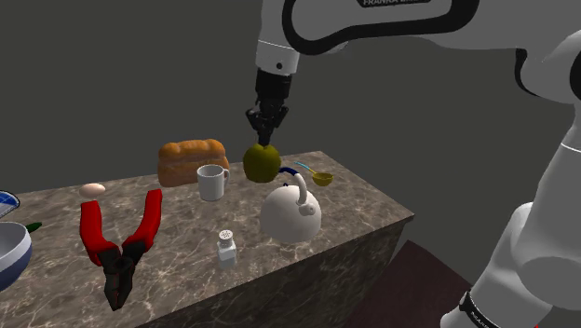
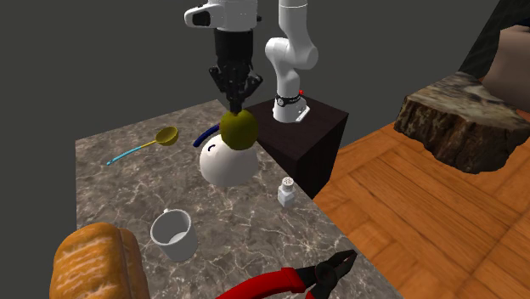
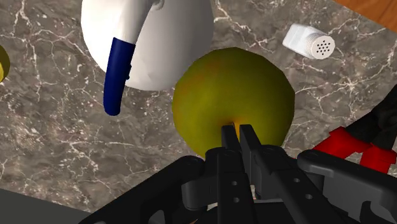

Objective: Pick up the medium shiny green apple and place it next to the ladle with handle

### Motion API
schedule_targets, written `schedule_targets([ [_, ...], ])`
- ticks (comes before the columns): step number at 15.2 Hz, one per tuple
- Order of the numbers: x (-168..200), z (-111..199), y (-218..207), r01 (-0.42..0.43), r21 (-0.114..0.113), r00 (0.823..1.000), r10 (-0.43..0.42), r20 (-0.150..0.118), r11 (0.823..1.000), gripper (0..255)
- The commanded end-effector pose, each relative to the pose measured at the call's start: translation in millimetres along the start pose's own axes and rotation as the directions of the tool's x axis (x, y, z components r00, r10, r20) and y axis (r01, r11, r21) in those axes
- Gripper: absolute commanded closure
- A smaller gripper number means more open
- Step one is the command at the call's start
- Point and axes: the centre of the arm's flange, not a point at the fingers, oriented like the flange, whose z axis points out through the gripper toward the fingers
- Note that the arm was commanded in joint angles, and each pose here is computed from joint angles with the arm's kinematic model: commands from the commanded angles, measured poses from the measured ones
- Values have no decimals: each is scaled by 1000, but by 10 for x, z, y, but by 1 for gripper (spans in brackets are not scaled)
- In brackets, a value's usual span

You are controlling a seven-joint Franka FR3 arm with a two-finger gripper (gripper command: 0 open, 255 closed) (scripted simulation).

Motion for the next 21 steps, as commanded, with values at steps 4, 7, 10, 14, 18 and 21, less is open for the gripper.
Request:
schedule_targets([
  [4, -221, -21, 616, 1, 1, 1000, -1, 0, 1000, 255],
  [7, -365, -45, 984, 1, 1, 1000, -1, 0, 1000, 255],
  [10, -510, -69, 1352, 1, 1, 1000, -1, 0, 1000, 255],
  [14, -703, -101, 1843, 1, 1, 1000, -1, 0, 1000, 255],
  [18, -895, -133, 2333, 1, 1, 1000, -1, 0, 1000, 255],
  [21, -1040, -157, 2701, 1, 1, 1000, -1, 0, 1000, 255],
])
